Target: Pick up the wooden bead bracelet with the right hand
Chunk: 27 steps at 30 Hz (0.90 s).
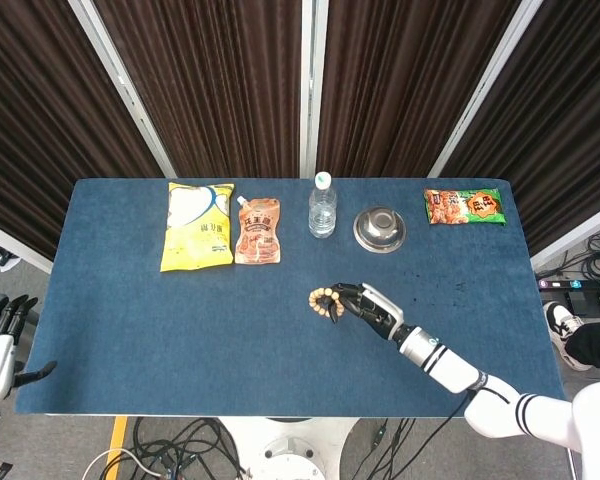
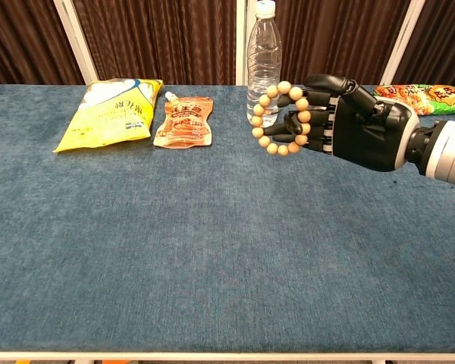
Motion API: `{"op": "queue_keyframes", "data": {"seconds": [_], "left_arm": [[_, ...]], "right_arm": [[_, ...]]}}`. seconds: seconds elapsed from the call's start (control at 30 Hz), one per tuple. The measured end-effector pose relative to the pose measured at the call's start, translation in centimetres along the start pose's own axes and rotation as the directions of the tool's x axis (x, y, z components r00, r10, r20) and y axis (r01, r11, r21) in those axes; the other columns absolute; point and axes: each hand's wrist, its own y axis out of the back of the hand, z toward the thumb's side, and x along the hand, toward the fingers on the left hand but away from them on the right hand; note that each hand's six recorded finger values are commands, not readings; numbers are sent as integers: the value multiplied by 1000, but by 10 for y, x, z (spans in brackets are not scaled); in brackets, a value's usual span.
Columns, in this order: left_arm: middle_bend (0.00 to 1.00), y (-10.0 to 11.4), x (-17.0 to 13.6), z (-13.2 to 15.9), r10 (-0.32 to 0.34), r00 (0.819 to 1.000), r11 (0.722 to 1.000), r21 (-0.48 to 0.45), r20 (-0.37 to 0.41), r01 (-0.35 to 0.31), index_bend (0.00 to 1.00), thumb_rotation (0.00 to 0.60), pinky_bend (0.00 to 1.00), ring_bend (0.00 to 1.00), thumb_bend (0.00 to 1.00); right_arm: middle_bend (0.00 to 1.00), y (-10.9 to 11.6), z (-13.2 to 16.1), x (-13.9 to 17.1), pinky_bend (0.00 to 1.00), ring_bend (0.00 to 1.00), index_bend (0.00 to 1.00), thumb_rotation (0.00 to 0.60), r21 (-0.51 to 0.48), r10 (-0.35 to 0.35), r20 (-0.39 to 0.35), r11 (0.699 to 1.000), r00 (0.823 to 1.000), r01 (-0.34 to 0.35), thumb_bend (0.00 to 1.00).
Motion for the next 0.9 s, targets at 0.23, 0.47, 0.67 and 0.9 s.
{"op": "queue_keyframes", "data": {"seconds": [0.23, 0.47, 0.67, 0.9], "left_arm": [[87, 0, 1, 1, 0, 1000, 1000, 1, 4, 0, 121, 600, 0, 0, 0], [87, 1, 1, 2, -1, 1000, 1000, 1, 5, 1, 121, 600, 0, 0, 0], [87, 1, 2, 2, -2, 1000, 1000, 2, 5, 1, 121, 600, 0, 0, 0], [86, 0, 4, 4, -6, 1000, 1000, 2, 10, 6, 121, 600, 0, 0, 0]], "right_arm": [[663, 1, 1, 2, 0, 279, 550, 305, -18, -11, -12, 1000, 1000, 11, 488], [666, -2, 2, 3, 0, 280, 567, 308, -201, 15, -14, 979, 1000, -18, 343], [666, 2, 4, 3, 0, 285, 593, 310, -289, 39, -26, 956, 999, -45, 533], [665, 5, 5, 3, 0, 287, 598, 309, -284, 28, -30, 958, 999, -35, 692]]}}
